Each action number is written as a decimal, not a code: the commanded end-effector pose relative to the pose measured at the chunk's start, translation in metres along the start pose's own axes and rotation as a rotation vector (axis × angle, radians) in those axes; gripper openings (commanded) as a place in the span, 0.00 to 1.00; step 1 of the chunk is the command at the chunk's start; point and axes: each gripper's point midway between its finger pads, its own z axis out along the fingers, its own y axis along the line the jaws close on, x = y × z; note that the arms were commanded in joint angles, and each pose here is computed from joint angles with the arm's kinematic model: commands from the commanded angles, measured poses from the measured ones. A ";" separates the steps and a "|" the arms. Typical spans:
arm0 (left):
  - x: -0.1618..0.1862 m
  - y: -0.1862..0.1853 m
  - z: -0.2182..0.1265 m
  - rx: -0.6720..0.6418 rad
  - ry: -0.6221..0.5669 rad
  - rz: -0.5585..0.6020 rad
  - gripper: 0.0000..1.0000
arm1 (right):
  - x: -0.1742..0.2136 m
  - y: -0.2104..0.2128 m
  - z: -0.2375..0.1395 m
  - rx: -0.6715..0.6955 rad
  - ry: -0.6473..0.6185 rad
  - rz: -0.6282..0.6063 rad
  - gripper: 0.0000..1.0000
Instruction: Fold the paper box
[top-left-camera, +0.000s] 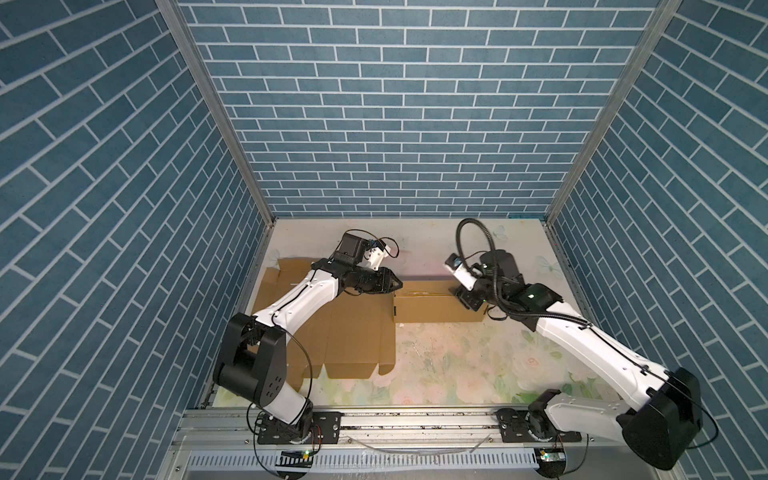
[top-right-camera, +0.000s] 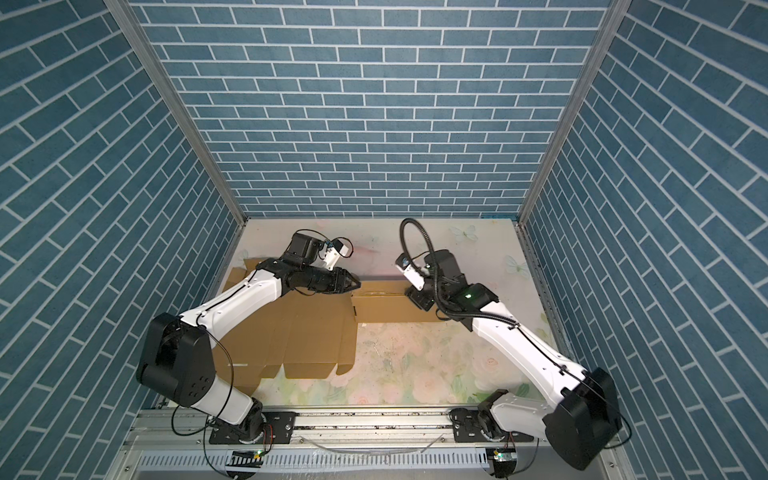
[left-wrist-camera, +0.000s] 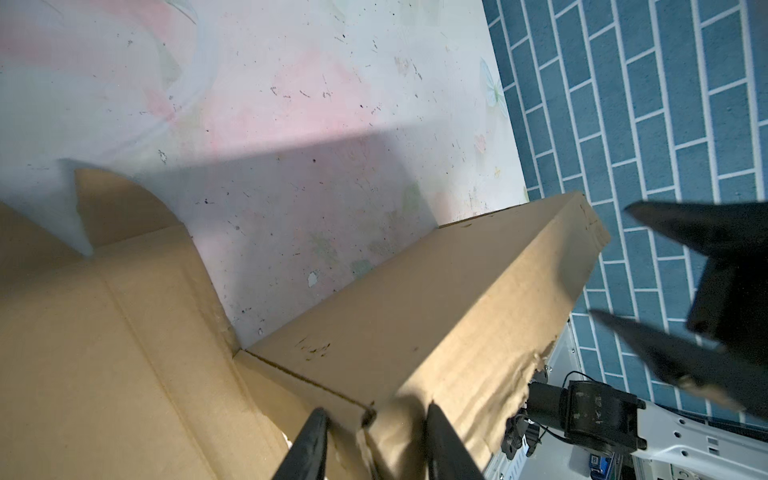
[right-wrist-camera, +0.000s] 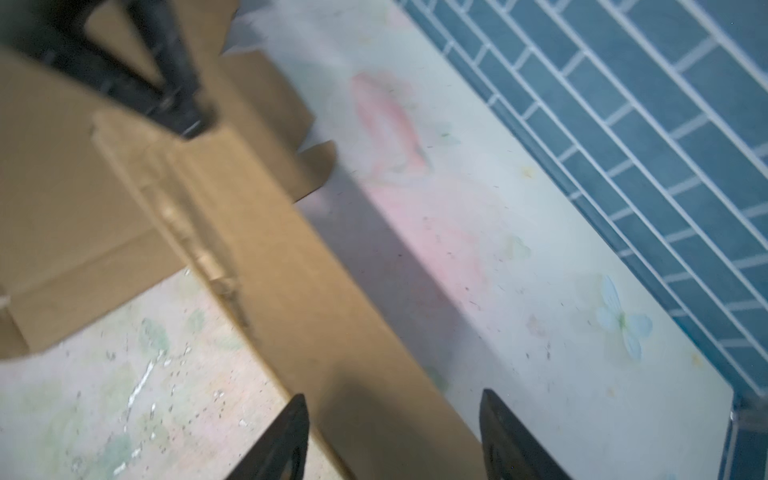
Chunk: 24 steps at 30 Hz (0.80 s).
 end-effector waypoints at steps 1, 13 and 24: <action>0.031 0.032 0.014 -0.096 0.094 -0.048 0.39 | 0.002 -0.039 -0.036 0.070 0.014 0.459 0.65; 0.033 0.035 0.015 -0.100 0.088 -0.044 0.39 | 0.058 -0.052 -0.025 -0.117 0.251 0.949 0.55; 0.046 0.044 0.017 -0.119 0.111 -0.048 0.39 | 0.139 -0.027 0.000 -0.093 0.514 0.975 0.38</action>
